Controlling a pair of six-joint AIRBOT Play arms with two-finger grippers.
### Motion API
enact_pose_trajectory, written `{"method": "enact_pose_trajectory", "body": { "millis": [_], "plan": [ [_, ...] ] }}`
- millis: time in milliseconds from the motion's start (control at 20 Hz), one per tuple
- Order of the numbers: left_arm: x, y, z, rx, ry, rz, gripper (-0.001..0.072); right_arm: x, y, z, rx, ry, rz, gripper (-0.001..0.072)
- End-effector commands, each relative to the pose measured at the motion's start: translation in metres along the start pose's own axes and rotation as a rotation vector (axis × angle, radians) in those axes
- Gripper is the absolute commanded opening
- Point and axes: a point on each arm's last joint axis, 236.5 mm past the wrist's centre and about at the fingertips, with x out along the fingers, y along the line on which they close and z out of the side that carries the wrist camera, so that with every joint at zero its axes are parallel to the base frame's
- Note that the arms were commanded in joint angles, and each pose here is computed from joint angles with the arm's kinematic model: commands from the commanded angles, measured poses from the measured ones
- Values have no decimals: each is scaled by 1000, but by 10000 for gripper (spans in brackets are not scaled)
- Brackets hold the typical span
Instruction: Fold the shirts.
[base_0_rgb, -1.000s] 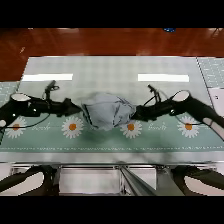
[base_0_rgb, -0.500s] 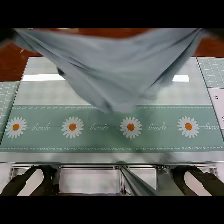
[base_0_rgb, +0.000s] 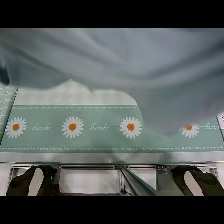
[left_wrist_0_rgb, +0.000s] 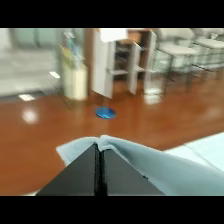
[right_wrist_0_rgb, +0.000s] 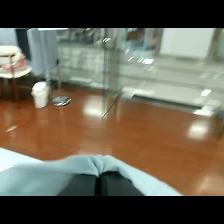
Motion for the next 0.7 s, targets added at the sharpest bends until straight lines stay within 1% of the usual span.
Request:
{"method": "enact_pose_trajectory", "body": {
  "millis": [0,150,300,450,650],
  "plan": [
    [-35,-25,10,96,-50,73,14,-33,5,-8,-48,16,-65,26],
    [-41,-34,-9,95,27,38,14,-30,-4,-26,-24,84,-89,26],
    [-30,-18,-40,13,134,26,15,-4,-21,-63,43,206,-92,26],
    [0,15,-102,-151,273,23,14,44,-43,-131,168,371,-62,26],
    [62,68,-228,-423,446,-22,14,126,-70,-245,367,550,7,26]
  ]
}}
